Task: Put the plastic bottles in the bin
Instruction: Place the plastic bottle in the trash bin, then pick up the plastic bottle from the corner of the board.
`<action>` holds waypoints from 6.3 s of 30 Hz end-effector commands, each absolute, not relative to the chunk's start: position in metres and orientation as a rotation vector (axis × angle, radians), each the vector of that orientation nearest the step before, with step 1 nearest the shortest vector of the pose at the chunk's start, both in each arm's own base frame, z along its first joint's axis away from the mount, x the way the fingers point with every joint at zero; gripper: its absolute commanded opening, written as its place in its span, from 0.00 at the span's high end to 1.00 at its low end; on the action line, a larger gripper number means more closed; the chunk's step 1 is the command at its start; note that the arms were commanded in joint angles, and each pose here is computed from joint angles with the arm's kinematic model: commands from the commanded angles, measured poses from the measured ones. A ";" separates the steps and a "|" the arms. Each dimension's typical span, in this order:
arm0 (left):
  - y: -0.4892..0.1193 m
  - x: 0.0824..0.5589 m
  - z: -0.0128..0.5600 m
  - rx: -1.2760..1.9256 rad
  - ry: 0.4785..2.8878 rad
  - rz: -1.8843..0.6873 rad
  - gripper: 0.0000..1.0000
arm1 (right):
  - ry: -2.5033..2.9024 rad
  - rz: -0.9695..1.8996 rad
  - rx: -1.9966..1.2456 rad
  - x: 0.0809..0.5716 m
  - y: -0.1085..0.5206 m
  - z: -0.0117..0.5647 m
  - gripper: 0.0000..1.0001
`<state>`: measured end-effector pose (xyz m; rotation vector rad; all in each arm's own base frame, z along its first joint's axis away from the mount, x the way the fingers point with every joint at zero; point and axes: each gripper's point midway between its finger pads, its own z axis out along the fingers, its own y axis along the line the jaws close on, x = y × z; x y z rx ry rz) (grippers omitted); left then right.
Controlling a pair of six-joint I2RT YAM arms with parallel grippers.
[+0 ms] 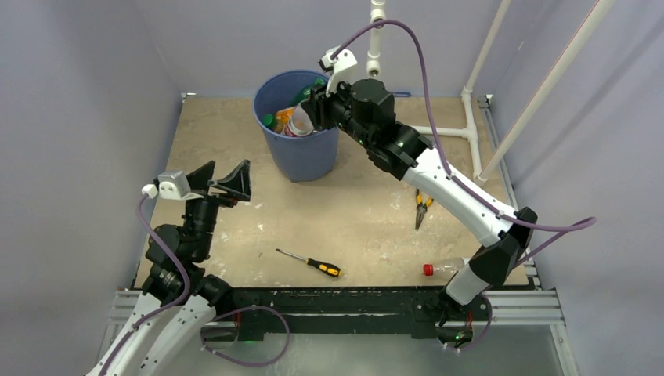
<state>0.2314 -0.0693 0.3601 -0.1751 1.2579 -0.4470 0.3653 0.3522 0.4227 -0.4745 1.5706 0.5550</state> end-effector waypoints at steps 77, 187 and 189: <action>-0.080 0.237 0.366 -0.142 1.266 -0.475 0.04 | 1.357 0.570 -0.265 0.384 0.342 0.402 0.29; -0.567 0.098 0.075 1.510 1.085 -1.242 0.23 | 1.578 0.572 0.431 0.205 0.075 0.333 0.19; -0.568 0.098 0.075 1.498 1.086 -1.248 0.24 | 1.579 0.574 0.431 0.206 0.076 0.331 0.19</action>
